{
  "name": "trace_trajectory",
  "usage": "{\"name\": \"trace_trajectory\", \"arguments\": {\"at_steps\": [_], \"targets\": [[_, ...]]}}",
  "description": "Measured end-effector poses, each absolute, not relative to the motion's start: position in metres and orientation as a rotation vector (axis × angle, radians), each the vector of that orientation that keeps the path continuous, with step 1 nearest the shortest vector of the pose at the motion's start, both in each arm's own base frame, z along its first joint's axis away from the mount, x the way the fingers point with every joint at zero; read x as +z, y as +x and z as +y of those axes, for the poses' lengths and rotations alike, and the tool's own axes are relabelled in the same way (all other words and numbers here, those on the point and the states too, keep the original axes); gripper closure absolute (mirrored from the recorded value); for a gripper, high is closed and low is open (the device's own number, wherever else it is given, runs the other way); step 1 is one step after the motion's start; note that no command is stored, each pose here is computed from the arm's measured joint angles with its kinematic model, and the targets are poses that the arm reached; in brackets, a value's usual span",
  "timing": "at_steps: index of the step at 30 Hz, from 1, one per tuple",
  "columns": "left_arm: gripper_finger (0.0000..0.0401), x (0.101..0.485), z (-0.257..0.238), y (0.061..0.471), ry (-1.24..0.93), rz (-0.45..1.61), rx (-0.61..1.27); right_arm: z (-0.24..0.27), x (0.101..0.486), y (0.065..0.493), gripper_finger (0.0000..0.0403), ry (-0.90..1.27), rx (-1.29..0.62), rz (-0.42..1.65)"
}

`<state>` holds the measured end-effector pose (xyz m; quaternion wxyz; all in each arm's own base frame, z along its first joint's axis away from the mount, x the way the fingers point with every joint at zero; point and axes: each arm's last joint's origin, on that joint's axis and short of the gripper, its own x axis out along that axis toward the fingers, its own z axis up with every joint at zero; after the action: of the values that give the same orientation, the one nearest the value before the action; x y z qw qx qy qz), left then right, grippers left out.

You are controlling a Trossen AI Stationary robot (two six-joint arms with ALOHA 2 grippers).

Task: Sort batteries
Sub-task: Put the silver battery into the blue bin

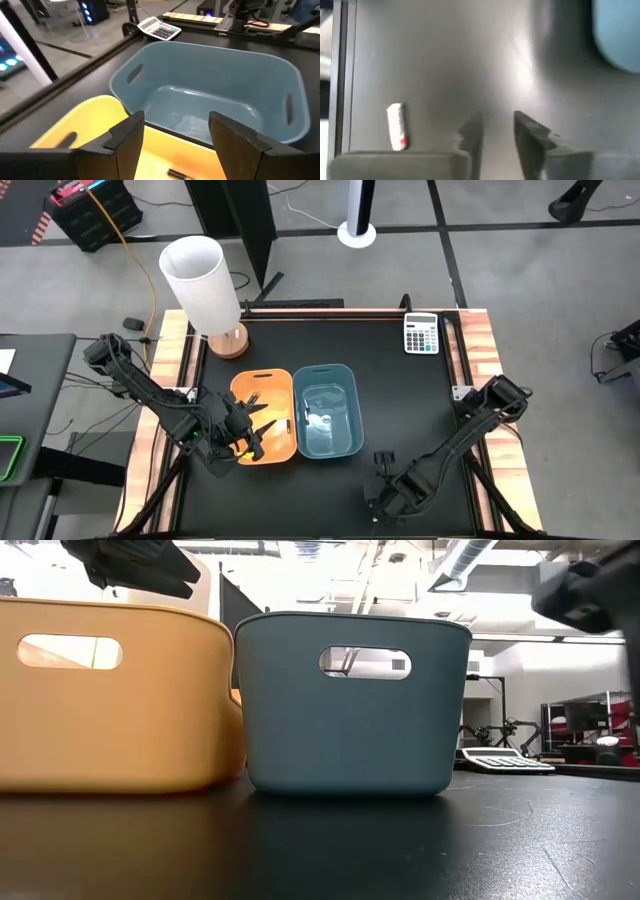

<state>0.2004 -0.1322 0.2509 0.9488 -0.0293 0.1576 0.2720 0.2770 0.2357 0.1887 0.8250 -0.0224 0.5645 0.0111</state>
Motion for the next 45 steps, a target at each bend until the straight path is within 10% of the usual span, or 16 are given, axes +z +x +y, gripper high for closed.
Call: {"name": "trace_trajectory", "arguments": {"at_steps": [8,22,45], "targets": [[0.0185,0.252,-0.139,0.196,-0.007,0.325,0.514,0.255,0.232,0.266,0.0191,0.057,-0.076,1.230],[0.0185,0.253,-0.138,0.200,-0.062,0.339,0.480,0.320,0.220,0.163,0.0180,0.156,-0.261,1.208],[0.0185,0.254,-0.140,0.201,-0.077,0.341,0.459,0.354,0.201,0.226,0.0180,0.128,-0.063,1.185]]}}
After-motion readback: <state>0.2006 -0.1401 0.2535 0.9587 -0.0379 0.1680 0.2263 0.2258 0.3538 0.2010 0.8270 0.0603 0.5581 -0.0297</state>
